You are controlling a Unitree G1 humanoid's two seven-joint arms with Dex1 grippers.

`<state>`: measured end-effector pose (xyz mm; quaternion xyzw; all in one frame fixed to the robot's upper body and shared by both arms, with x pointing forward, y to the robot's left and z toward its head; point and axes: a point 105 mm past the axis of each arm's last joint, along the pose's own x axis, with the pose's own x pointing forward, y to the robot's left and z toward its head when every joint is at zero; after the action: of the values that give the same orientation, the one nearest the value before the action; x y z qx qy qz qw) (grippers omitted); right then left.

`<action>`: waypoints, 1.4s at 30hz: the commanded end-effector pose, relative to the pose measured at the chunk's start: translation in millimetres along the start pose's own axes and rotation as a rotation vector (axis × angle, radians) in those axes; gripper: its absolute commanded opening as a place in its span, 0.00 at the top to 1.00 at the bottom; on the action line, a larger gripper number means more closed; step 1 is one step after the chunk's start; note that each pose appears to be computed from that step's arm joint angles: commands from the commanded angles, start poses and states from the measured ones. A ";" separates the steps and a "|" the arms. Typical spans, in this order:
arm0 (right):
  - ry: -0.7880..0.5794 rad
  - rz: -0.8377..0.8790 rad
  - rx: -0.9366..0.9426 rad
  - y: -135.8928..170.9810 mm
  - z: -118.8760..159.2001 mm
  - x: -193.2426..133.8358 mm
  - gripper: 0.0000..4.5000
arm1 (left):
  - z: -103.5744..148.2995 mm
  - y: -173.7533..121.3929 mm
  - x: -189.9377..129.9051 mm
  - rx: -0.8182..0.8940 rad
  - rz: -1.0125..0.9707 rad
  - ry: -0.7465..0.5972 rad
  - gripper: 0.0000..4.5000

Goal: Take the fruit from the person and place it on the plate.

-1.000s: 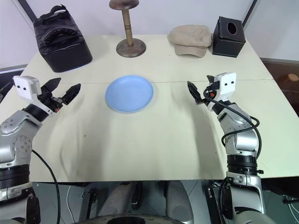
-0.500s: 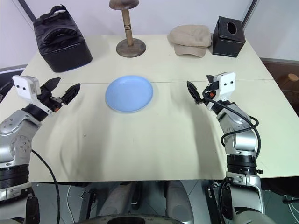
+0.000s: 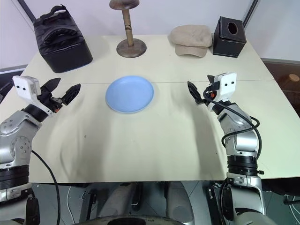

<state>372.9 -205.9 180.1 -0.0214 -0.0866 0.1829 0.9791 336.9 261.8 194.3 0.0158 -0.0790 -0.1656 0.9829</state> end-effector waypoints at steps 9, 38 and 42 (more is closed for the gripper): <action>-0.040 0.005 -0.017 -0.7 11.7 2.3 0.01 | 18.2 3.7 -4.0 0.044 0.011 -0.055 0.00; 0.053 0.622 0.120 94.0 56.7 -17.8 0.01 | 29.8 1.4 -12.3 0.066 0.000 -0.071 0.00; 0.053 0.599 0.112 92.8 52.2 -12.2 0.01 | 39.5 -4.0 6.4 0.085 -0.045 -0.094 0.00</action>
<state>319.3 -125.8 212.5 0.0133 -0.0156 0.4675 0.8838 334.0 259.4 221.7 0.0334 -0.1153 -0.1757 0.9771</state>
